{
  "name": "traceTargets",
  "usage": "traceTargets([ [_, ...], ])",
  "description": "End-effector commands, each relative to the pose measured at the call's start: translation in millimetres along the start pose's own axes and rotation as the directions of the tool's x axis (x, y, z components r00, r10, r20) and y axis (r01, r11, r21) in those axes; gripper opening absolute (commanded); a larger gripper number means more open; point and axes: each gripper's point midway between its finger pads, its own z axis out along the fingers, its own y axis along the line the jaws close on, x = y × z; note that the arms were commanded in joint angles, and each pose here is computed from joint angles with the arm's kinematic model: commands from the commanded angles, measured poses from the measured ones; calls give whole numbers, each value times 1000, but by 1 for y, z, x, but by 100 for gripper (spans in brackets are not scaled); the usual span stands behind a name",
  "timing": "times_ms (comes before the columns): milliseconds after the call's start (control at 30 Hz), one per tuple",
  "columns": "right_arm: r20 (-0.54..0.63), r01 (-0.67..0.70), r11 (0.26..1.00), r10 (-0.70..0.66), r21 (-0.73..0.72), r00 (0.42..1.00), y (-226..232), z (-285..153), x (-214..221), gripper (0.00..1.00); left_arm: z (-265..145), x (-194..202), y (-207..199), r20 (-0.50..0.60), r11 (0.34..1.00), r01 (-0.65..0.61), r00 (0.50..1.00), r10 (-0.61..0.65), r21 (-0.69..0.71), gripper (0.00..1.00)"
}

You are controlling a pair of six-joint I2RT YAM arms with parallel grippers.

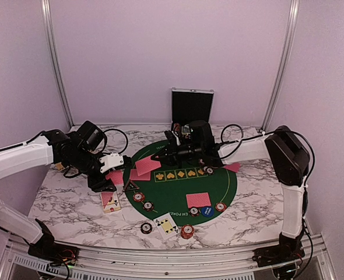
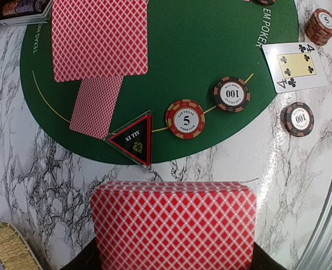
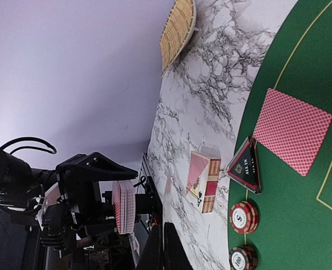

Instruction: Distribute texas hold em gaming equipment

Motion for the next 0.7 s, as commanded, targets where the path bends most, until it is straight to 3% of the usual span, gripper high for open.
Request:
traceTargets([
  [0,8,1,999,-2,35,1000,-21,4,-17,0,-9,-2,0,31,1000,-2,1000,2,-5,0],
  [333,85,8,995,-17,98,996,-66,48,-66,0,-9,0,-5,26,1000,6,1000,-6,16,0],
  [667,147,30,987,-53,155,988,-108,79,-85,0,-10,-4,-6,32,999,28,999,-29,33,0],
])
